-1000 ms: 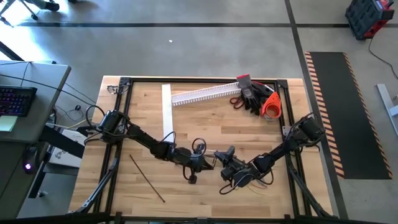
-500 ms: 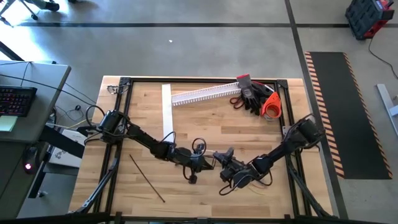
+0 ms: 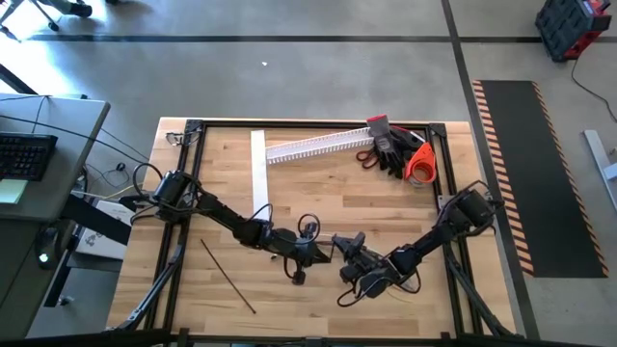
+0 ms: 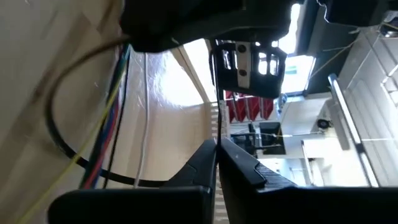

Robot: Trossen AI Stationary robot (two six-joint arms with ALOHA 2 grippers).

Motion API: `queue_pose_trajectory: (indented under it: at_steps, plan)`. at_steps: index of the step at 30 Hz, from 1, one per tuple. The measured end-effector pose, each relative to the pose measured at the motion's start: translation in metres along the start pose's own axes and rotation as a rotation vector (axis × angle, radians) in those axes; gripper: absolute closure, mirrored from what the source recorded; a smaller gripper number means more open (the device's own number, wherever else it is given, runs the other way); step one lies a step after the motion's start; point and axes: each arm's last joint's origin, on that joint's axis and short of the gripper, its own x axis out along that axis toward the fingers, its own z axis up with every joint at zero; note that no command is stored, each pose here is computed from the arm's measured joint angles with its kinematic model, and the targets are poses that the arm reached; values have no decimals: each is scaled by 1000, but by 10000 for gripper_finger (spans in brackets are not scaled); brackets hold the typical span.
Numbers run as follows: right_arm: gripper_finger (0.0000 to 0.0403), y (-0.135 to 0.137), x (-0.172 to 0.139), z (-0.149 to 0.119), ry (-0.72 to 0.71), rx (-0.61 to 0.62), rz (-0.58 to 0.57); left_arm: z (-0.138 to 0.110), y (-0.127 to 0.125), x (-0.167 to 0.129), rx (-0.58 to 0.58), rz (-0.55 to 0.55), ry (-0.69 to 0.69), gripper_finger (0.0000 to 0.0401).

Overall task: Ziptie cables
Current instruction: Wrap the cable wires with the black zip tie

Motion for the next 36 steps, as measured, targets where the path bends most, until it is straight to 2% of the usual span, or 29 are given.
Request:
queue_pose_trajectory:
  at_steps: [13, 21, 28, 36]
  plan:
    - [403, -6, 2, 6, -9, 62, -18, 0, 0, 0, -3, 1, -1, 401]
    - [403, -5, 4, 13, -6, -25, -16, 0, 0, 0, -4, 1, -1, 401]
    - [403, -5, 4, 11, 39, -11, -48, 0, 0, 0, -3, 1, -1, 401]
    - [403, -2, -2, 13, -2, -15, -25, 0, 0, 0, -7, 1, -1, 401]
